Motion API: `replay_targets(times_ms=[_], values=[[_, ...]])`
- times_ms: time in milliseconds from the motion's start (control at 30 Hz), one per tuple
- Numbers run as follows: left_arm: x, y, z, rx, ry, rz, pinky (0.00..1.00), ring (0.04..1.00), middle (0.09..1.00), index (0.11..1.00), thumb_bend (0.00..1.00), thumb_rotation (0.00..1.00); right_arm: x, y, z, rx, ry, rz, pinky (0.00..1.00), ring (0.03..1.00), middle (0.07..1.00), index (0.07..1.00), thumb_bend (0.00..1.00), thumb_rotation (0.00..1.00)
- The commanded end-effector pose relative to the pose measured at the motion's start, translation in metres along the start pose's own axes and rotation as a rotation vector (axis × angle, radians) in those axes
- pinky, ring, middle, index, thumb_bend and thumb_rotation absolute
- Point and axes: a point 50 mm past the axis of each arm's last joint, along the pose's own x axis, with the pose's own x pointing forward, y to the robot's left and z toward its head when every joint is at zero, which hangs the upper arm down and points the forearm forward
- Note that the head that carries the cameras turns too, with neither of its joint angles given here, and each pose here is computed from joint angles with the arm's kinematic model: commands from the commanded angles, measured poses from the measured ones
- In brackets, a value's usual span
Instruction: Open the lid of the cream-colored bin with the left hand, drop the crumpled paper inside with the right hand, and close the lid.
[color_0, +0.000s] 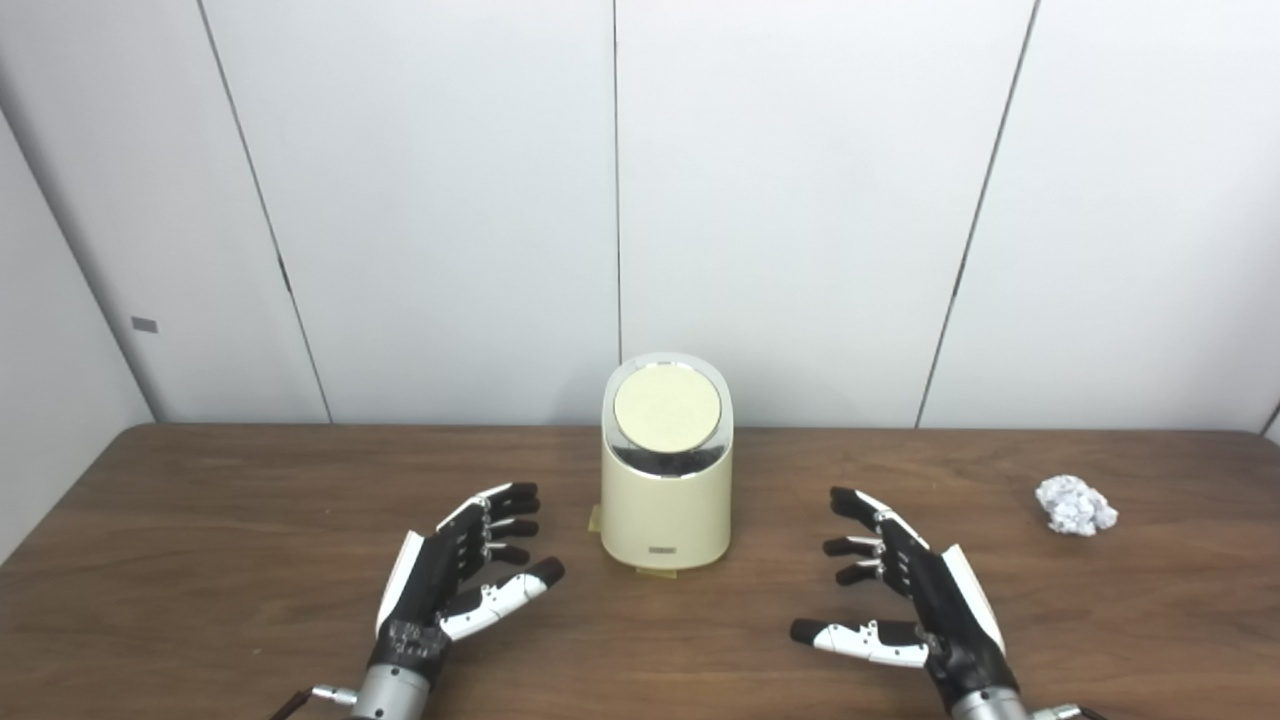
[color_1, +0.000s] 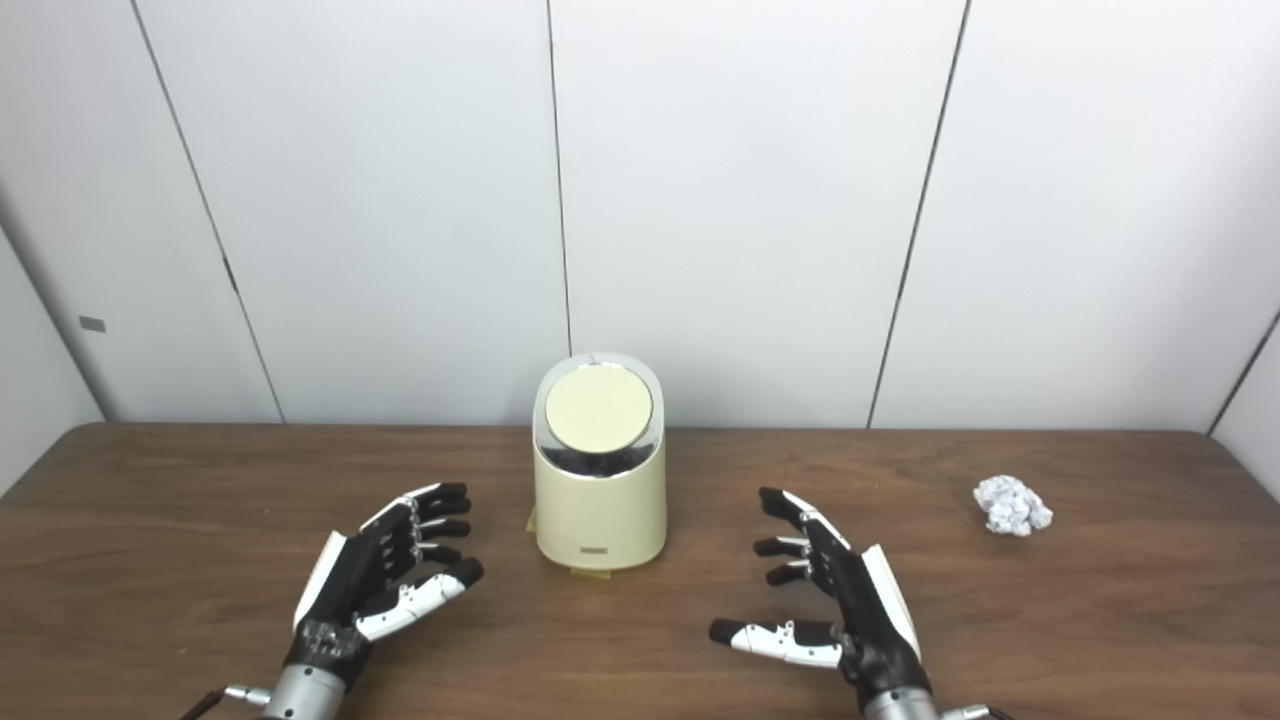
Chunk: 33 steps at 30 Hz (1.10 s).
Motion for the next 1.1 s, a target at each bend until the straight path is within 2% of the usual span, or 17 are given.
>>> replay_targets(times_ms=[0, 467, 633, 667, 733, 800, 867, 1067], values=[[0.007, 0.002, 0.013, 0.014, -0.058, 0.000, 0.65, 0.741, 0.782, 0.810, 0.83, 0.34, 0.011, -0.005, 0.019, 0.001, -0.087, -0.014, 0.58, 0.715, 0.857, 0.850, 0.81, 0.16], [0.011, 0.000, 0.016, 0.014, -0.083, 0.000, 0.64, 0.735, 0.787, 0.824, 0.83, 0.34, 0.012, -0.004, 0.018, 0.004, -0.089, -0.002, 0.59, 0.709, 0.844, 0.846, 0.81, 0.15], [0.031, -0.007, 0.040, 0.051, -0.149, 0.095, 0.72, 0.797, 0.839, 0.880, 0.79, 0.40, 0.013, -0.006, 0.015, 0.001, -0.077, 0.006, 0.60, 0.713, 0.844, 0.845, 0.81, 0.16], [0.038, -0.008, 0.047, 0.076, -0.165, 0.103, 0.74, 0.805, 0.846, 0.886, 0.79, 0.40, 0.014, -0.006, 0.015, -0.001, -0.077, 0.007, 0.60, 0.713, 0.844, 0.845, 0.81, 0.16], [0.049, -0.009, 0.056, 0.116, -0.182, 0.107, 0.85, 0.875, 0.902, 0.928, 0.79, 0.44, 0.014, -0.007, 0.013, -0.003, -0.077, 0.005, 0.59, 0.704, 0.842, 0.842, 0.81, 0.16], [0.063, -0.009, 0.071, 0.126, -0.201, 0.105, 0.88, 0.923, 0.938, 0.954, 0.80, 0.43, 0.015, -0.007, 0.012, -0.008, -0.082, 0.005, 0.58, 0.700, 0.845, 0.844, 0.81, 0.16], [0.073, -0.009, 0.081, 0.126, -0.211, 0.101, 0.89, 0.947, 0.955, 0.966, 0.82, 0.43, 0.015, -0.007, 0.012, -0.009, -0.084, 0.005, 0.58, 0.700, 0.849, 0.846, 0.81, 0.16], [0.106, -0.007, 0.112, 0.151, -0.235, 0.061, 0.84, 0.985, 0.988, 0.985, 0.81, 0.34, 0.015, -0.007, 0.012, 0.001, -0.080, -0.003, 0.58, 0.704, 0.852, 0.844, 0.82, 0.15]])
